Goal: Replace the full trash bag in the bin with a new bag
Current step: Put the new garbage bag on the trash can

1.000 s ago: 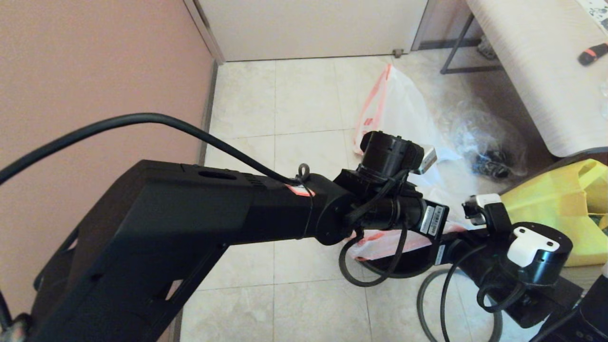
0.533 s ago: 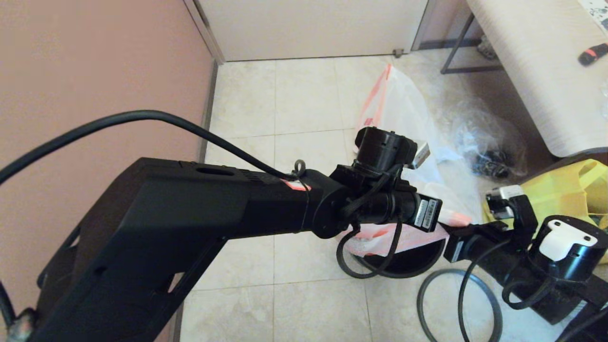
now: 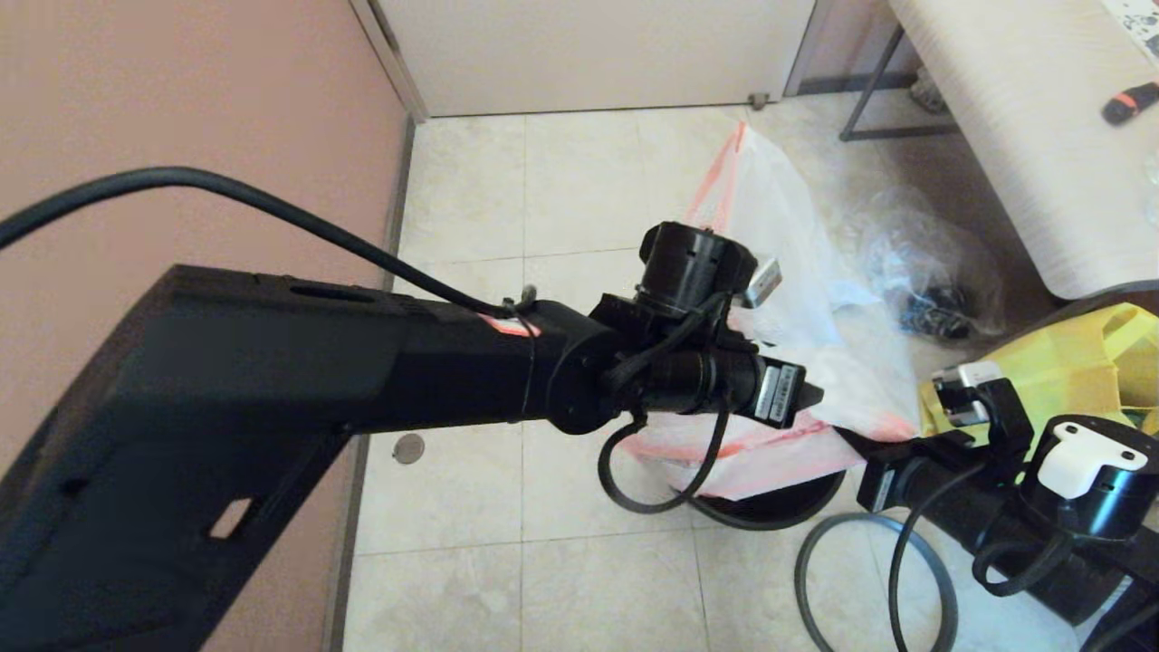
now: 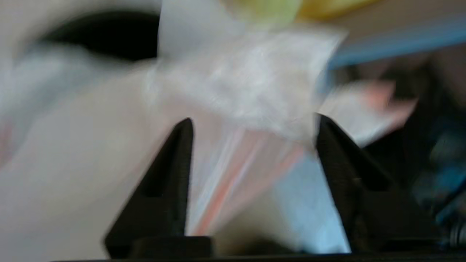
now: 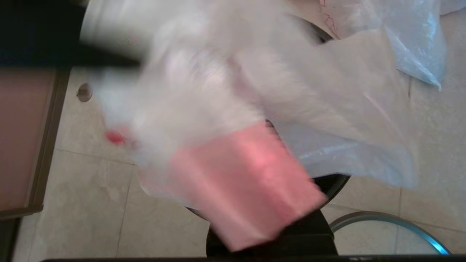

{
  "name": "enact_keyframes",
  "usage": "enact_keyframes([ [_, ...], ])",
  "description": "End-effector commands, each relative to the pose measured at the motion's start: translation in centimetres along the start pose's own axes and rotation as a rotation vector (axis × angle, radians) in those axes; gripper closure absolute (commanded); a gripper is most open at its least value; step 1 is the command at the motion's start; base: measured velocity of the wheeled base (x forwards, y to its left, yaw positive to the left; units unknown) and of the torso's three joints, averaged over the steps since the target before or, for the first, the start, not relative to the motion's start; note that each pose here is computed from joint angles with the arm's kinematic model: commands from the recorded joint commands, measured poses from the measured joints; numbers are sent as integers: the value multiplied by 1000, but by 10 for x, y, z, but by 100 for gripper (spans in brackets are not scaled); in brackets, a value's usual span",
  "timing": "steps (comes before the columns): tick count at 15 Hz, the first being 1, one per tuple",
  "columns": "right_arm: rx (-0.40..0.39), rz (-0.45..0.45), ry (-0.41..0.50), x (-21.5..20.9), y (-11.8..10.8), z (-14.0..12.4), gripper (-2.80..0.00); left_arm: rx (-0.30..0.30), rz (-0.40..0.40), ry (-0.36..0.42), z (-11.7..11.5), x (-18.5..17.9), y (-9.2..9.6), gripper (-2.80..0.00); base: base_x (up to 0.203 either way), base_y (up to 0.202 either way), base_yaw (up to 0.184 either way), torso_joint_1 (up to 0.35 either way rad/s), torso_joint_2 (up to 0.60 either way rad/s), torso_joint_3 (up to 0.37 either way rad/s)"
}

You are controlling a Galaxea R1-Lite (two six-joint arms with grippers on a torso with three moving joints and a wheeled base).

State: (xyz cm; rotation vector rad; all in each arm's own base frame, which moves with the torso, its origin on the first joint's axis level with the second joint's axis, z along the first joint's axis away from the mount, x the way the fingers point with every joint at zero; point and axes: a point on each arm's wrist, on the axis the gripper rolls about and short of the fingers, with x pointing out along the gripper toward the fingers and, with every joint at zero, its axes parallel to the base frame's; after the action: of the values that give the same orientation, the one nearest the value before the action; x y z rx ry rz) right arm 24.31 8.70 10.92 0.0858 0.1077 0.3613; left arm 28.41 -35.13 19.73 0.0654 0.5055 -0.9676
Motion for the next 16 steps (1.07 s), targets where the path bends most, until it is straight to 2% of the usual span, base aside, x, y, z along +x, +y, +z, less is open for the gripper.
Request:
enact_keyframes([
  [1,1,4,-5,0,1,0,0,-12,21,51,-13,-29,2,-280,0,0,0,0,0,0],
  [3,13,12,3,1,2,-1,0,-25,100,132,-47,-38,13,-280,0,0,0,0,0,0],
  [4,27,17,4,1,2,-2,0,-26,148,142,-62,-39,19,-280,0,0,0,0,0,0],
  [5,28,17,4,1,2,-2,0,-23,179,120,-72,-40,22,-280,0,0,0,0,0,0],
  [6,28,18,7,1,2,-3,0,-16,194,51,-73,-42,23,0,0,0,0,0,0,0],
  [7,28,18,8,2,2,-3,0,-9,206,-15,-70,-50,20,0,0,0,0,0,0,0],
  [8,28,18,9,2,2,-3,0,-3,215,-21,-73,-53,20,0,0,0,0,0,0,0],
  [10,30,18,9,2,2,-3,0,67,249,64,-94,-41,31,0,0,0,0,0,0,0],
  [11,30,18,10,2,3,-3,0,97,297,104,-105,-33,38,0,0,0,0,0,0,0],
  [13,30,20,8,3,3,-3,0,117,343,150,-119,-25,41,0,0,0,0,0,0,0],
  [15,32,20,19,4,3,-5,0,137,385,140,-129,-15,46,0,0,0,0,0,0,0],
  [16,32,18,18,4,3,-5,0,179,426,134,-136,-10,48,0,0,0,0,0,0,0],
])
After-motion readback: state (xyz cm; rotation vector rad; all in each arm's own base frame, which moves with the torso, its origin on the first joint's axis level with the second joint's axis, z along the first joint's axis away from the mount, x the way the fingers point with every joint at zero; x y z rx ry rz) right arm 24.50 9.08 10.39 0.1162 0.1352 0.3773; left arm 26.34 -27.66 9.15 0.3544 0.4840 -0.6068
